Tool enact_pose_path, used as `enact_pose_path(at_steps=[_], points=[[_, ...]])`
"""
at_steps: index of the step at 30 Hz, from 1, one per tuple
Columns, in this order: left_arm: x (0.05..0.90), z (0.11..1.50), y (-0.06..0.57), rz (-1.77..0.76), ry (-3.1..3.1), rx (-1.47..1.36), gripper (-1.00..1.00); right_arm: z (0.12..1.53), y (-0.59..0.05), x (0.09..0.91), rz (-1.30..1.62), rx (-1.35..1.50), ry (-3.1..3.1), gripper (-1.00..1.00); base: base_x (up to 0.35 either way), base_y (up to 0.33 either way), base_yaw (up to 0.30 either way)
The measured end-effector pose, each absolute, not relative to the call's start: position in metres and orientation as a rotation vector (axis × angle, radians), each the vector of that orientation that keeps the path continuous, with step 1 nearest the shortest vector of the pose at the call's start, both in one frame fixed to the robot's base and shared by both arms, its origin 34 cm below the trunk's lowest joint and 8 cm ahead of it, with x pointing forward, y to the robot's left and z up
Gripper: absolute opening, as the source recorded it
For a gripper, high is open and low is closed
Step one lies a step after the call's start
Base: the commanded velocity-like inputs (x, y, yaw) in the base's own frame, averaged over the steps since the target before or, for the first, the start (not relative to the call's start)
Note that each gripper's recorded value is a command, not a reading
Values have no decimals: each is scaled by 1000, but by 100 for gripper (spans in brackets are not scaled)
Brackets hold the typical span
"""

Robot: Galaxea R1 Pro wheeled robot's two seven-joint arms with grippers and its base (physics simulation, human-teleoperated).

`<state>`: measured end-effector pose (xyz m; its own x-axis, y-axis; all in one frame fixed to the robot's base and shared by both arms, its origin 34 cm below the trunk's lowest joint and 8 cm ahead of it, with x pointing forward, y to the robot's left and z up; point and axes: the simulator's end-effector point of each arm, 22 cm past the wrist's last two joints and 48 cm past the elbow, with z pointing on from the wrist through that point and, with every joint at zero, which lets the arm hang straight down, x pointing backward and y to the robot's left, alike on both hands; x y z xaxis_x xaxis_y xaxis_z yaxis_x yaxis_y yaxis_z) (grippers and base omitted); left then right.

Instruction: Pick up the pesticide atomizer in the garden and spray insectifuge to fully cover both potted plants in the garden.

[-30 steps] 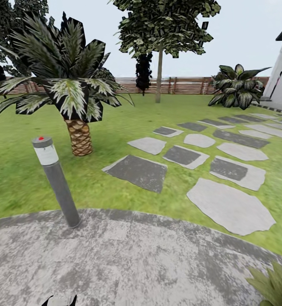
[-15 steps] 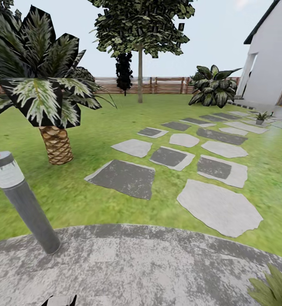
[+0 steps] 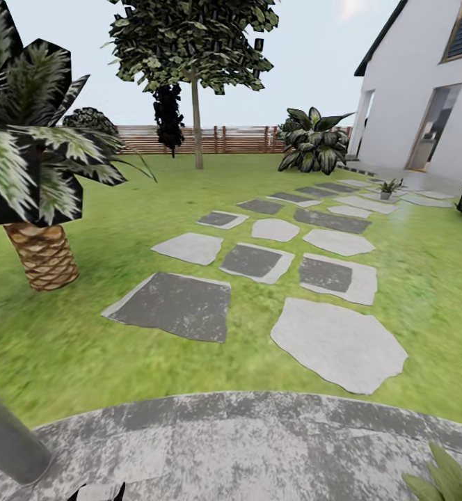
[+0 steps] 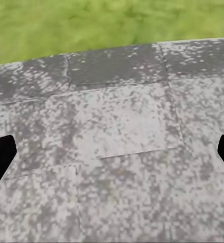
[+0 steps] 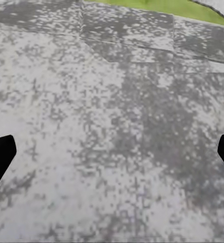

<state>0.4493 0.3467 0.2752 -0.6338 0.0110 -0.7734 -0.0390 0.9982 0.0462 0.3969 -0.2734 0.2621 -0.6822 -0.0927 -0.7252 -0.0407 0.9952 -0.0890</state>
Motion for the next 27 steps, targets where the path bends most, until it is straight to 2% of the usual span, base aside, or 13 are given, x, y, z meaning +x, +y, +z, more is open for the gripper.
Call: enact_pose_path(at_steps=[9,27], points=[[449,275,347,73,2257,-20,100,262,-273,398,-83,-93,2320,100,334,12,-229],[449,275,346,72,2257,-20,100,262,-273,397,-82,-97,2321,100,334,76,-12]])
